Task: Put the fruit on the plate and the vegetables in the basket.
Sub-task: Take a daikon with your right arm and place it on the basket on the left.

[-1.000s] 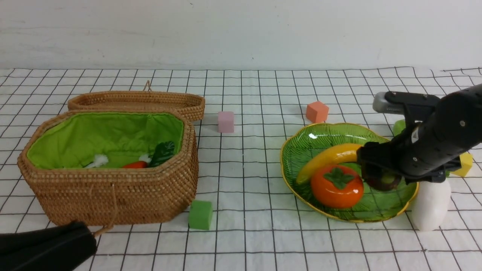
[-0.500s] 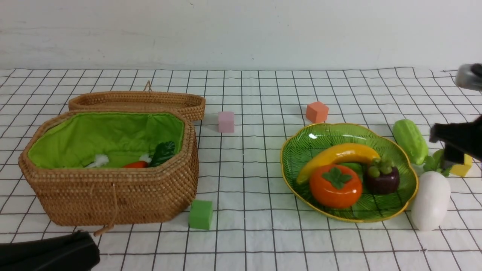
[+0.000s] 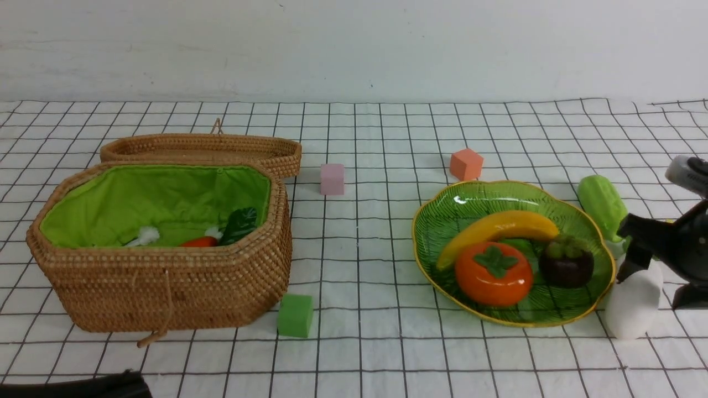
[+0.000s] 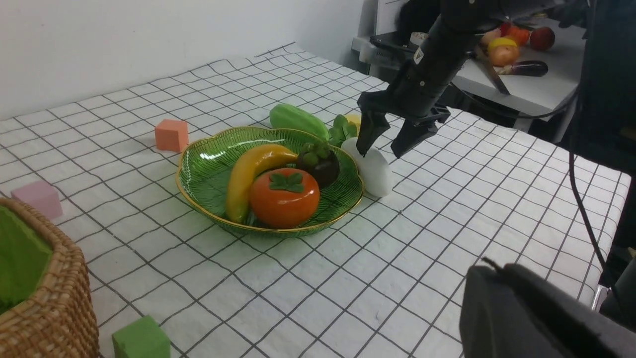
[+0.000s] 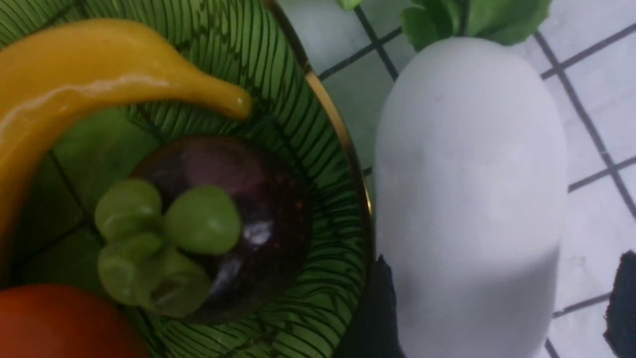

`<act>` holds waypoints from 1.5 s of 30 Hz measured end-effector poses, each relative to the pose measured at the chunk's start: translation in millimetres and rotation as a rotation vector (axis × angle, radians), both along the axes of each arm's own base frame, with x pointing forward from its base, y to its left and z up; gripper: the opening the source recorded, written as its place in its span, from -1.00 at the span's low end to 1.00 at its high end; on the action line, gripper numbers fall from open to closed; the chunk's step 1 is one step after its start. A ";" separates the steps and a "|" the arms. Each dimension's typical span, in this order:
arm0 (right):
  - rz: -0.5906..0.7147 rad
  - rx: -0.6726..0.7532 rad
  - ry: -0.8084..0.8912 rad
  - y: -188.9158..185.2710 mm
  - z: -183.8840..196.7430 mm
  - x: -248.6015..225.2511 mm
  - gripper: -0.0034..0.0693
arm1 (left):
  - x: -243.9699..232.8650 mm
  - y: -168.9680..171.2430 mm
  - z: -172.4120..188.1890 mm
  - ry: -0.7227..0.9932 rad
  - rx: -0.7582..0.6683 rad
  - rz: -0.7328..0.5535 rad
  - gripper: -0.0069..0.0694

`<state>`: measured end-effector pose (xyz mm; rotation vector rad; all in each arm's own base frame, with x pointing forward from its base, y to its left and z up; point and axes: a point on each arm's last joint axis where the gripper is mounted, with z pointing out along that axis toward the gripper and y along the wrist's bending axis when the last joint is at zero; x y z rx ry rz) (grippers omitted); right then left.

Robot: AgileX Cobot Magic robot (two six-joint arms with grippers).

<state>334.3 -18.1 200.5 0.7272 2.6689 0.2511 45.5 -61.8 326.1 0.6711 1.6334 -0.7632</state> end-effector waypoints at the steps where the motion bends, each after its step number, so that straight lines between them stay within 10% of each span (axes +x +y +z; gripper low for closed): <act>1: 0.000 0.001 0.006 0.0 -2.6 0.8 0.71 | -0.1 0.0 -0.2 0.001 0.001 -0.001 -0.85; 29: 0.160 -0.044 0.103 -16.0 -36.0 4.5 0.58 | -0.4 0.1 -2.0 0.003 0.025 -0.005 -0.85; 38: 0.325 0.018 -0.019 24.2 77.9 -34.6 0.58 | 5.3 5.2 -3.5 -0.021 0.069 0.073 -0.85; 45: 0.869 0.097 -0.507 157.2 188.1 -48.8 0.58 | 15.7 17.8 -7.0 0.019 0.094 0.255 -0.85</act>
